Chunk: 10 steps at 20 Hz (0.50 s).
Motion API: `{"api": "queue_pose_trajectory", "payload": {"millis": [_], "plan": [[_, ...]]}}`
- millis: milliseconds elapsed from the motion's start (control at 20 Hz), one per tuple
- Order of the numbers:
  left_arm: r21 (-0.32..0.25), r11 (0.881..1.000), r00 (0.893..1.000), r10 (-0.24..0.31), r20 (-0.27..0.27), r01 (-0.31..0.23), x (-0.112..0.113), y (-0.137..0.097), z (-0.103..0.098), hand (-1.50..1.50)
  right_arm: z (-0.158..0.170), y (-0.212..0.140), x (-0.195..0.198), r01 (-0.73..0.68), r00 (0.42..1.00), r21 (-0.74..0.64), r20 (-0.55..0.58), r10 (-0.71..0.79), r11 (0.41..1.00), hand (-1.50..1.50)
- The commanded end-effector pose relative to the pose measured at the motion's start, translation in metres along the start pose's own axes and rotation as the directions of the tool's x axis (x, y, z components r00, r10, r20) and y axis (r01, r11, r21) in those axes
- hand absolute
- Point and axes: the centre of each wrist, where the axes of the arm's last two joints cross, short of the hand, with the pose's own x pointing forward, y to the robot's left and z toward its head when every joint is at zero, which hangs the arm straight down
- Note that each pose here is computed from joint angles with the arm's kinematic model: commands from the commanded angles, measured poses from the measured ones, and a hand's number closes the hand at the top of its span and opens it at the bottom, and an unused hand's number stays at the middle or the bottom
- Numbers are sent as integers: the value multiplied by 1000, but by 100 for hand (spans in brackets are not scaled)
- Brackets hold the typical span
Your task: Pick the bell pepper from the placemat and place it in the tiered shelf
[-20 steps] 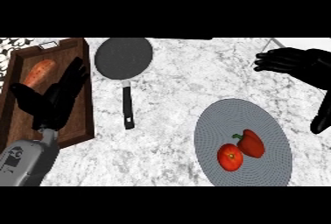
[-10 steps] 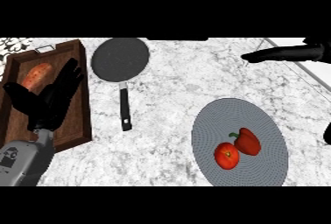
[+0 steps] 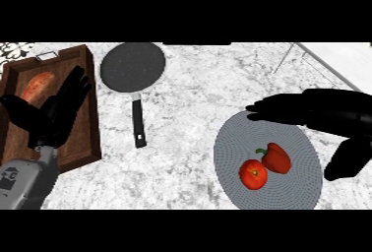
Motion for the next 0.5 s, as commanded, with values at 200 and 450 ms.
{"api": "queue_pose_trajectory", "payload": {"millis": [200,450], "plan": [[-1,1000,1000,-10,-3,10,-10,8,9,0,-19,44,-10,-197,974,80,-97,205,977,-150],[24,1000,1000,-6,3,6,-8,11,4,0,-9,57,-27,-227,965,96,-116,237,969,-150]]}}
